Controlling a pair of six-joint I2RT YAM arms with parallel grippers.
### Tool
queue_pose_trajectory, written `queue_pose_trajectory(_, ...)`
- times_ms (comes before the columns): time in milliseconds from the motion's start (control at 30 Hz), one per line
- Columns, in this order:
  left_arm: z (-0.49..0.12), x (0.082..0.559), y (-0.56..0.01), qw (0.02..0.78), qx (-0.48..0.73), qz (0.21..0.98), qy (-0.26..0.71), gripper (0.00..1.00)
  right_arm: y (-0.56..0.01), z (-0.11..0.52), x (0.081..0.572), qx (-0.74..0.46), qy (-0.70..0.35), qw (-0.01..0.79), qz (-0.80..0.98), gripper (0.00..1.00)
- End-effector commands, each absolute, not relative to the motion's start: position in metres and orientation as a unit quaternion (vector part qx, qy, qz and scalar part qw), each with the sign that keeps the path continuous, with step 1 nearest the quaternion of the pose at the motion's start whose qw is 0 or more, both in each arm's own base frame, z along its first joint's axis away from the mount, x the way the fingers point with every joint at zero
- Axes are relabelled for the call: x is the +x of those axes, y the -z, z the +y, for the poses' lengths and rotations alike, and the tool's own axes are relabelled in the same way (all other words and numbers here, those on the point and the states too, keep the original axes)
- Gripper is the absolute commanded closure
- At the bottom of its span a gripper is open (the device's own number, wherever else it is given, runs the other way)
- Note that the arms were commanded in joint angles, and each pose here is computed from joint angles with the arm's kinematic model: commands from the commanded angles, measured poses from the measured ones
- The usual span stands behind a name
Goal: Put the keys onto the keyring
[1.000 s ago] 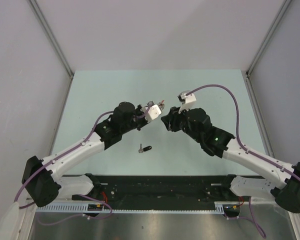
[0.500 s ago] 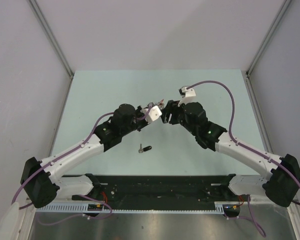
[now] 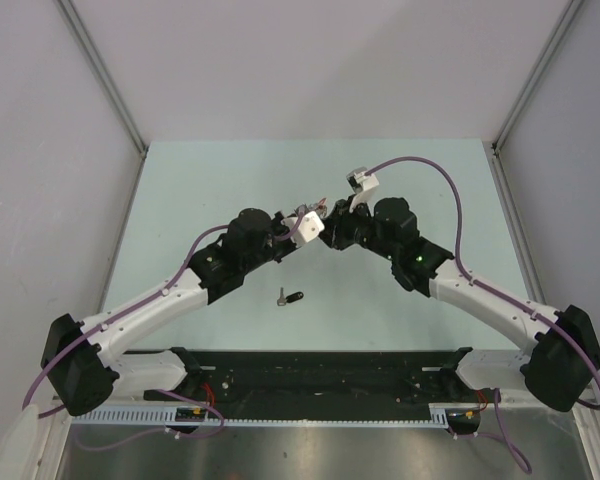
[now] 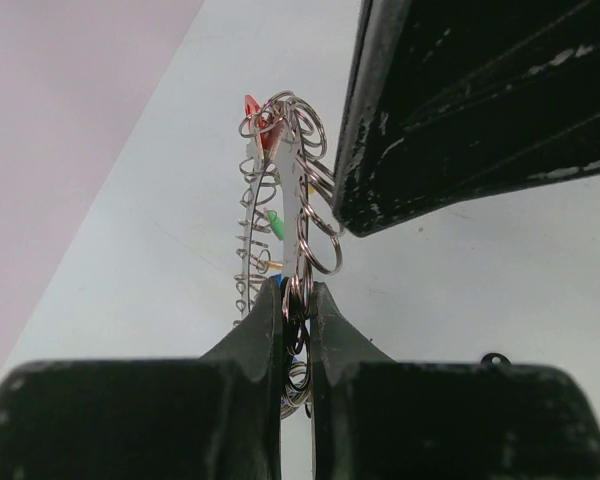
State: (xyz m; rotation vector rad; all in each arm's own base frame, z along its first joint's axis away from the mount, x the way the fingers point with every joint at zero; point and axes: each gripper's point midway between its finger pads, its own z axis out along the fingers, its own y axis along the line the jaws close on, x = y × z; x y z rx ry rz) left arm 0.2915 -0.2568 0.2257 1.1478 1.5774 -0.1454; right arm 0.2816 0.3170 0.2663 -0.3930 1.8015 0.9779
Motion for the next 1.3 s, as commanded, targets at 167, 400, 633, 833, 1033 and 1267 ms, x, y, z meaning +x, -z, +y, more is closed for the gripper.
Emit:
queue_pose_trajectory(167,-0.259,0.298,-0.266,0.616,0.459,0.637,0.056,0.99,-0.29,0.282,0.298,-0.117,-0.332,0.562,0.749,0.8)
queue_pose_trajectory(400,-0.259,0.297,-0.265,0.615,0.462,0.636,0.058,0.98,-0.297,0.292,0.3,-0.108,-0.335,0.578,0.736,0.67)
queue_pose_trajectory(633,-0.26,0.296,-0.266,0.616,0.464,0.634,0.056,0.98,-0.292,0.303,0.306,-0.096,-0.35,0.572,0.736,0.66)
queue_pose_trajectory(833,-0.261,0.296,-0.266,0.617,0.465,0.633,0.055,0.98,-0.291,0.313,0.308,-0.102,-0.362,0.561,0.737,0.66)
queue_pose_trajectory(1033,-0.261,0.295,-0.264,0.615,0.469,0.632,0.054,0.98,-0.3,0.314,0.309,-0.091,-0.385,0.559,0.729,0.67)
queue_pose_trajectory(1267,-0.261,0.295,-0.265,0.616,0.469,0.631,0.051,0.98,-0.304,0.31,0.31,-0.071,-0.403,0.55,0.728,0.67)
